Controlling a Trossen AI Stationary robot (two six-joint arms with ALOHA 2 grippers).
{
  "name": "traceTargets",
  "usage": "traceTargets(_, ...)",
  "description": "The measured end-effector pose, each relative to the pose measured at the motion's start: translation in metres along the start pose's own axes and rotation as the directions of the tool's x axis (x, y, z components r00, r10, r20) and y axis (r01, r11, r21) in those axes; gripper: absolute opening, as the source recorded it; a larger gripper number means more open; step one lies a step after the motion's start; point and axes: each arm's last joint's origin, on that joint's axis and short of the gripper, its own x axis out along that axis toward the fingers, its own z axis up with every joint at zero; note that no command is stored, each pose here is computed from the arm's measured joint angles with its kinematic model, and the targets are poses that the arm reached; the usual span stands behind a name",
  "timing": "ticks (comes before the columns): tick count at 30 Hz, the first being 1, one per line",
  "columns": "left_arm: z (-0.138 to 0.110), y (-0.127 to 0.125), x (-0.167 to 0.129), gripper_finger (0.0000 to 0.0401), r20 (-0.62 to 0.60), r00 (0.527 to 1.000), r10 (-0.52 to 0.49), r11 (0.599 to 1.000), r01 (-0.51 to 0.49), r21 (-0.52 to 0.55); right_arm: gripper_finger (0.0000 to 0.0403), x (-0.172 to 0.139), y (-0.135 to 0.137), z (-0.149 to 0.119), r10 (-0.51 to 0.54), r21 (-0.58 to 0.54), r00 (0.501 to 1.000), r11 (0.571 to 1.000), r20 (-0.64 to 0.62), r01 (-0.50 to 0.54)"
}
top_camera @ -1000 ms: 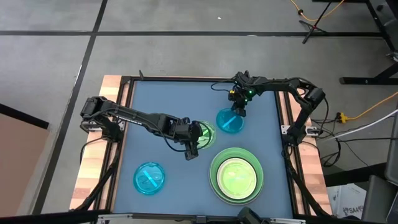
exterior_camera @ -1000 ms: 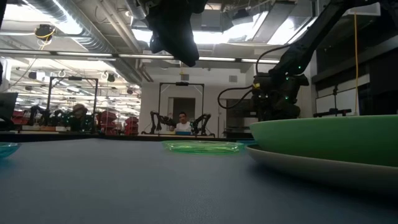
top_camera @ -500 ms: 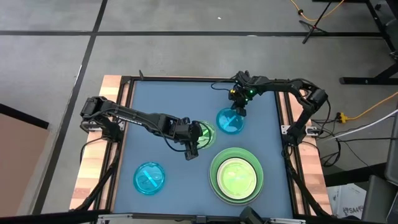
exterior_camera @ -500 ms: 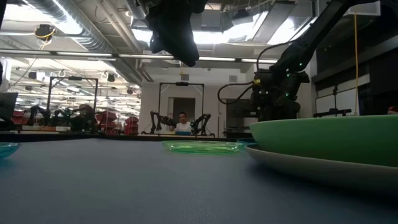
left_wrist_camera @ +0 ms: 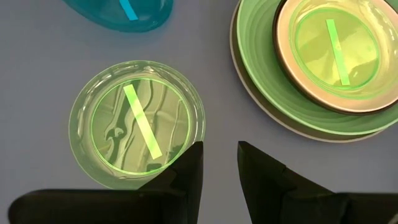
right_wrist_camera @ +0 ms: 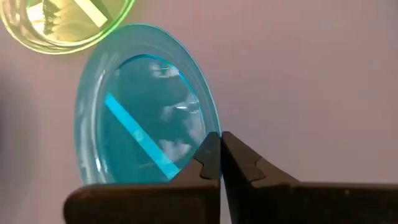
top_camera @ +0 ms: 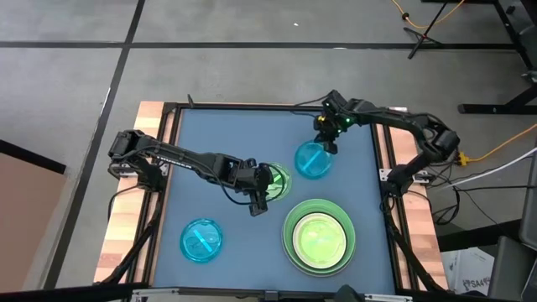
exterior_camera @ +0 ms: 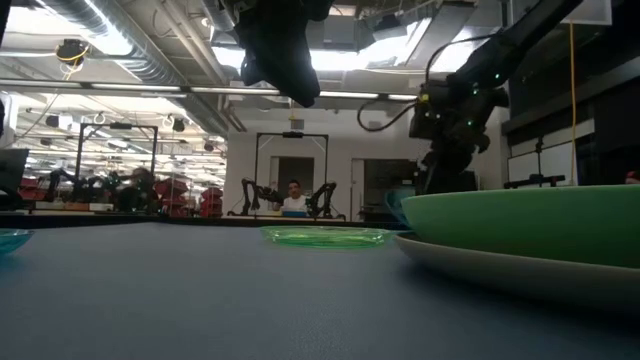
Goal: Stack plastic plates
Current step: Stack the top blue plate on top of the small green plate
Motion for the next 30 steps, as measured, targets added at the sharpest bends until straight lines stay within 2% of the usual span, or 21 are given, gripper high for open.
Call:
traceTargets(14, 0.000, 0.000, 0.000, 0.0092, 0.002, 1.000, 0.003, 1.000, -0.003, 0.001, 0.0000, -0.052, 0.029, 0.004, -0.022, -0.034, 0.997, 0.999, 0.074, 0.024)
traceTargets(30, 0.000, 0.000, 0.000, 0.0092, 0.004, 1.000, 0.007, 1.000, -0.007, 0.001, 0.0000, -0.086, 0.067, 0.002, 0.210, -0.012, 0.956, 0.977, 0.203, -0.212)
